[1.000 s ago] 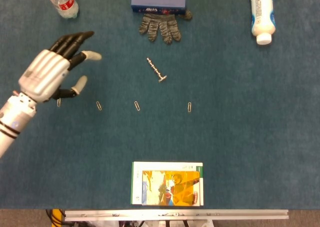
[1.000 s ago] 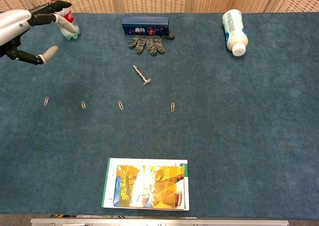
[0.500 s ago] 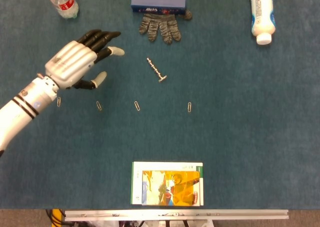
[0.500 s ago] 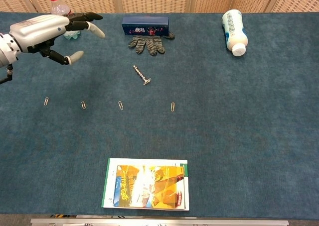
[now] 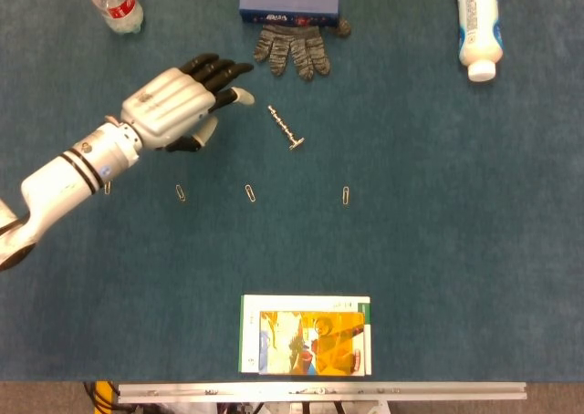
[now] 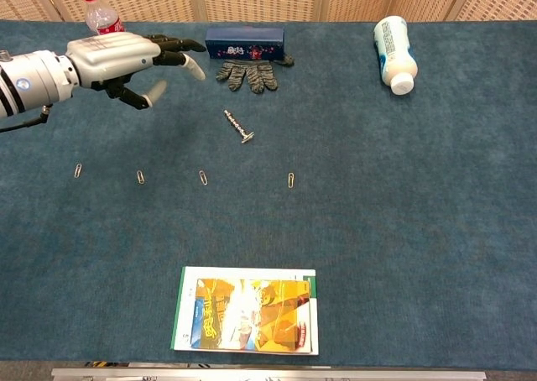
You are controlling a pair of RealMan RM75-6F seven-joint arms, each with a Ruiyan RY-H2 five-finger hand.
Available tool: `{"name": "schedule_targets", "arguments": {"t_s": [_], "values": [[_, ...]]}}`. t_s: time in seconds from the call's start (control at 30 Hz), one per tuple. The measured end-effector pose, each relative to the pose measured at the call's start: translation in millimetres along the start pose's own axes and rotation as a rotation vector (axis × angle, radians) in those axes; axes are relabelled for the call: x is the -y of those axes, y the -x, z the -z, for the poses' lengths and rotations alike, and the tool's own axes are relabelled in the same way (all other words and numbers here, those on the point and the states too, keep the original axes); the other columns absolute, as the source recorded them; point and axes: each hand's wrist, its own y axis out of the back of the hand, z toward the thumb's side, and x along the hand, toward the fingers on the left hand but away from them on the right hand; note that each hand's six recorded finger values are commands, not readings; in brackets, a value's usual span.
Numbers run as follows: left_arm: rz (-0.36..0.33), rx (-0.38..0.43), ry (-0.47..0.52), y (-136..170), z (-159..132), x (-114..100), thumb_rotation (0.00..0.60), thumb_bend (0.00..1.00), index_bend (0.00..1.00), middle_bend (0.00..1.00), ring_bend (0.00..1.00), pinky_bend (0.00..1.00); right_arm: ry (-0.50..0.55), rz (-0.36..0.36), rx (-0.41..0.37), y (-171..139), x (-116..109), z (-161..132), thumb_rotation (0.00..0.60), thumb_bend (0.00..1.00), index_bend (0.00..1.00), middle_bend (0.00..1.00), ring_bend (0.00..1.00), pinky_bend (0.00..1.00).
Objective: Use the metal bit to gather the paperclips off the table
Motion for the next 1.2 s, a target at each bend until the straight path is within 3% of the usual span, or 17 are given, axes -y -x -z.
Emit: {"name": "schedule_targets", "arguments": {"t_s": [0.53, 0.9, 1.2], "values": [[0.014, -0.004, -0.120, -34, -15, 6, 0.600, 0.81, 0.14, 0.00, 0.00, 0.00, 0.023, 0.019, 0.005, 0, 0, 4, 0.600, 0.00, 0.40, 0.51, 0.43, 0.67], [0.083, 0.002, -0.167, -54, -25, 34, 0.600, 0.81, 0.13, 0.00, 0.00, 0.00, 0.038, 0.004, 0.015, -2, 6, 7, 0.600, 0.00, 0.41, 0.51, 0.43, 0.67], [0.113, -0.003, -0.190, -65, -26, 45, 0.600, 0.81, 0.12, 0.00, 0.00, 0.00, 0.051, -0.011, 0.021, -2, 12, 10, 0.600, 0.00, 0.41, 0.51, 0.43, 0.67]]}}
